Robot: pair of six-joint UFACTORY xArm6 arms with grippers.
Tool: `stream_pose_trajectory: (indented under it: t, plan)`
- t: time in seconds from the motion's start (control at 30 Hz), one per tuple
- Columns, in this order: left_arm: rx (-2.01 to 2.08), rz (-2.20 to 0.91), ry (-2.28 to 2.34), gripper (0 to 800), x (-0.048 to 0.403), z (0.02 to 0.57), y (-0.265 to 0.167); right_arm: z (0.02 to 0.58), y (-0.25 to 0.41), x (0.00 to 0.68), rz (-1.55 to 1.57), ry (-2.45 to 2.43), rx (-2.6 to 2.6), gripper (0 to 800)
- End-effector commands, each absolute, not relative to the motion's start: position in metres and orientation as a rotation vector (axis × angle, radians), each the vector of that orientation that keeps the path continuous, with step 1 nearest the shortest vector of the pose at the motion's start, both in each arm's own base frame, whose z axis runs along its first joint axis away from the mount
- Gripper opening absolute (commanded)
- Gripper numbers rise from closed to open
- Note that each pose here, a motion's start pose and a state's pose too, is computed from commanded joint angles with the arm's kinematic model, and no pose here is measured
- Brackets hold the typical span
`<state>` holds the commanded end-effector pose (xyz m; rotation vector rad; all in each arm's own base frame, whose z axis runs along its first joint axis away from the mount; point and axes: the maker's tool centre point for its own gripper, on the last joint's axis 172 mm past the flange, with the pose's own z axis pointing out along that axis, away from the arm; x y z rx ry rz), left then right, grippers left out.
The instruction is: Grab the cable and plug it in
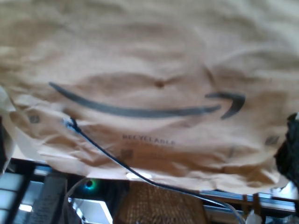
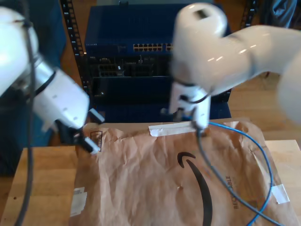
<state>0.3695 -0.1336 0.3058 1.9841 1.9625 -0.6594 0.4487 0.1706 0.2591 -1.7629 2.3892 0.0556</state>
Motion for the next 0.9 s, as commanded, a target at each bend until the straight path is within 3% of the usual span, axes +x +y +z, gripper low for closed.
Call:
stream_pose_trajectory:
  t: [0.33, 0.53, 0.77, 0.9]
  plan:
    - [2.077, -0.646, 1.859, 800, 0.38, 0.327, -0.177, 0.334, 0.113, 0.404, 0.521, 2.342, -1.528, 20]
    - [2.015, -0.807, 1.733, 797, 0.367, 0.376, -0.213, 0.372, 0.12, 0.38, 0.524, 2.264, -1.542, 21]
    - [2.009, -0.749, 1.661, 793, 0.381, 0.411, -0.224, 0.402, 0.128, 0.384, 0.512, 2.198, -1.517, 21]
    - [2.042, -0.725, 1.571, 793, 0.376, 0.439, -0.251, 0.409, 0.132, 0.378, 0.523, 2.182, -1.52, 21]
